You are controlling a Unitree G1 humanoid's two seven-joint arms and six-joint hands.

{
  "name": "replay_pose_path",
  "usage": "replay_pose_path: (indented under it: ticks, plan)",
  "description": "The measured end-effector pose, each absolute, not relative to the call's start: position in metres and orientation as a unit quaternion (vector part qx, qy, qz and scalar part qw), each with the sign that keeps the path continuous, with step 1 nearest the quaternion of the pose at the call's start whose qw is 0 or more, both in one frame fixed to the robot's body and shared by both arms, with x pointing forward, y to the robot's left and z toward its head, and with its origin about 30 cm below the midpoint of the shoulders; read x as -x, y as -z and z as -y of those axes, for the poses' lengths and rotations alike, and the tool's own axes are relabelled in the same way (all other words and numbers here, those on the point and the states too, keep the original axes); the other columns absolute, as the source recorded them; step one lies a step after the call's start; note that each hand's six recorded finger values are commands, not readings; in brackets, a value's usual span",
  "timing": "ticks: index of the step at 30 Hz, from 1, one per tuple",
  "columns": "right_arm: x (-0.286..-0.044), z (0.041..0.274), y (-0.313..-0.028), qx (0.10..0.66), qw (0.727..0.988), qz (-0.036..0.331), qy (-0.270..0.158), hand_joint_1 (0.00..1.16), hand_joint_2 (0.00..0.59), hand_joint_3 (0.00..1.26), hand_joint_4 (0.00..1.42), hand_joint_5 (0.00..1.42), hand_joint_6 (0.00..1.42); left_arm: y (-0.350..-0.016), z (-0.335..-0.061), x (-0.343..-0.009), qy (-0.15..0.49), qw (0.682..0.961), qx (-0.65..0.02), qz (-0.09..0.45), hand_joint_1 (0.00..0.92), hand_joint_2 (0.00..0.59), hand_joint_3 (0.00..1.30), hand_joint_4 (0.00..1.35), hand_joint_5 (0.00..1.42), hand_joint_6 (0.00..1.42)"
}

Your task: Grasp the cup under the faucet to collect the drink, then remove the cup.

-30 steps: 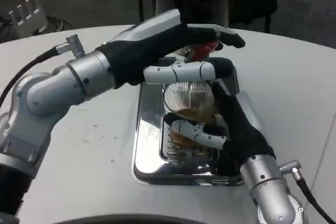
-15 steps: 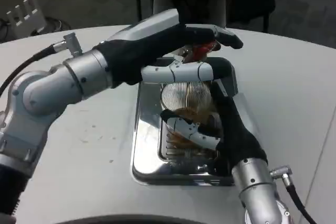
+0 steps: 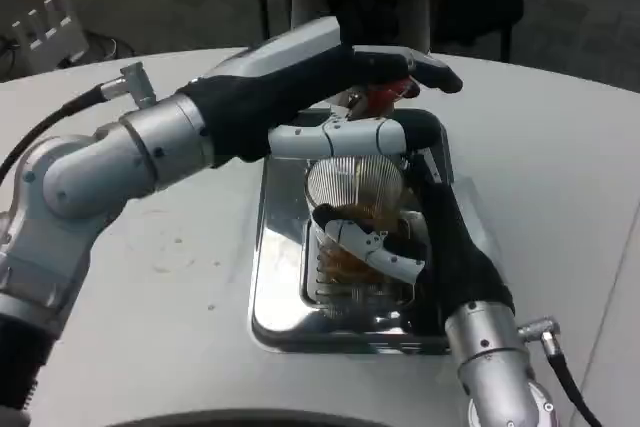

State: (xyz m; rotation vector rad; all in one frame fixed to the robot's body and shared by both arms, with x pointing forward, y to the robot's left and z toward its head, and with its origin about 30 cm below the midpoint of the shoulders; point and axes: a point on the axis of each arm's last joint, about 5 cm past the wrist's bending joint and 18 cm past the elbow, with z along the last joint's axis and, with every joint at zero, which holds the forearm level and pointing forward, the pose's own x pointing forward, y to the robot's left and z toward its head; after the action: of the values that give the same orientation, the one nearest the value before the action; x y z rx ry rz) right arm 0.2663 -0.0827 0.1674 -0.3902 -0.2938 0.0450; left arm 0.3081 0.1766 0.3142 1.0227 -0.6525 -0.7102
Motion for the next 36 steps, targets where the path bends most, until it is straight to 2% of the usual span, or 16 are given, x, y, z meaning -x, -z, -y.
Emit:
replay_pose_path:
  ticks: [21,36]
  plan:
    - [-0.263,0.084,-0.169,0.194,0.969,0.149,-0.030,0.67,0.206,0.00,0.03,0.11,0.15,-0.314,-0.177,-0.308,0.328,0.763,-0.471,0.299,0.000,0.149,0.28,0.17,0.21,0.32]
    - [-0.264,0.075,-0.159,0.187,0.974,0.124,-0.026,0.67,0.207,0.00,0.03,0.11,0.14,-0.314,-0.177,-0.308,0.330,0.762,-0.472,0.296,0.000,0.152,0.28,0.17,0.21,0.32]
